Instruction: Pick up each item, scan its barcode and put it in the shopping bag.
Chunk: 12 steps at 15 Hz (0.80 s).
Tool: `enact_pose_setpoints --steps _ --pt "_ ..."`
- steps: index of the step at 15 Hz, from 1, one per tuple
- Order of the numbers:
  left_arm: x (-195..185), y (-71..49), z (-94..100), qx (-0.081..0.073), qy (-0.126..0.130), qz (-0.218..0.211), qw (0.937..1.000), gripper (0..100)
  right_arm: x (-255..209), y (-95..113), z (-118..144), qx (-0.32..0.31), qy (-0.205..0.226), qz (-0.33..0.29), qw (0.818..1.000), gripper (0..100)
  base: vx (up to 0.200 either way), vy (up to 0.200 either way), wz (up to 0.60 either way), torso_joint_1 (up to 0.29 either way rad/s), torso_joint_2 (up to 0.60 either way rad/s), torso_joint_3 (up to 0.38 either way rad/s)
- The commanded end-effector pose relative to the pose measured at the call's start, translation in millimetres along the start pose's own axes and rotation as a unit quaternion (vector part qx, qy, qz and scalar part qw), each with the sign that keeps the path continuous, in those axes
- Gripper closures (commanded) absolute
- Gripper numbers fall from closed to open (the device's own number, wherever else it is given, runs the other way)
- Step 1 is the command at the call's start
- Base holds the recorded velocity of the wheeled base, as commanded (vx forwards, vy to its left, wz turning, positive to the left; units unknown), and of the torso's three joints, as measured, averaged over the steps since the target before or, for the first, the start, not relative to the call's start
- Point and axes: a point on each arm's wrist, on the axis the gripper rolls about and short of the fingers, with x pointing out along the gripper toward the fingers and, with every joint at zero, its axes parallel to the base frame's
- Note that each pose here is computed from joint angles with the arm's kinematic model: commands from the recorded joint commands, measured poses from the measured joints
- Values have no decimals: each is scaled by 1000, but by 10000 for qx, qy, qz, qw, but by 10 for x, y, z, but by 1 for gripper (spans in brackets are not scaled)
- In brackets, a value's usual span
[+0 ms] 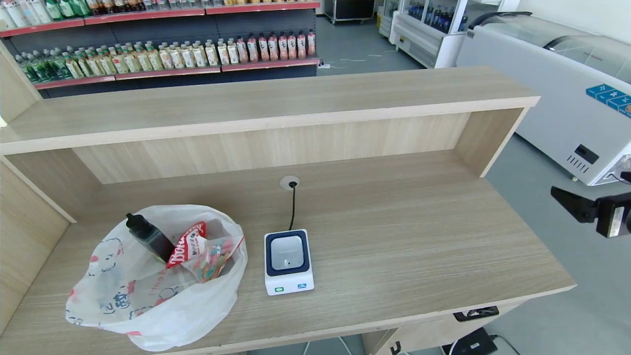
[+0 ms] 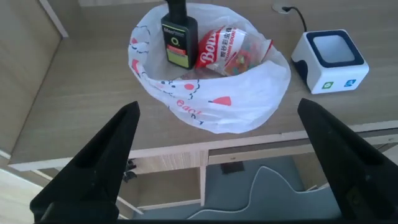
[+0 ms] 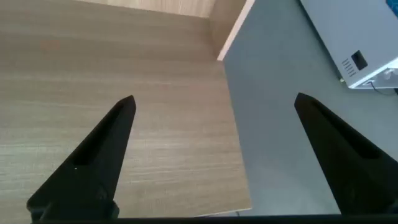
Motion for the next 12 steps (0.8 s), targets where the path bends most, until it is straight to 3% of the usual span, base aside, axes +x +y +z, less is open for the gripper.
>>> enact_pose_setpoints --steps 1,3,4,6,12 --pt "0 0 0 -3 -2 -1 10000 0 -723 180 -569 176 247 -70 9995 0 0 0 0 0 0 0" --pt "0 0 0 -3 -2 -1 10000 0 -1168 330 -994 416 307 -42 9987 0 0 0 0 0 0 0" --pt "0 0 0 -3 -2 -1 10000 0 -1336 388 -1162 565 734 47 9957 0 0 0 0 0 0 0" --pt "0 0 0 -3 -2 -1 10000 0 -1617 482 -1440 614 1154 -78 9914 0 0 0 0 0 0 0" --pt "0 0 0 -3 -2 -1 10000 0 -1730 504 -1503 730 824 -133 9938 0 0 0 0 0 0 0"
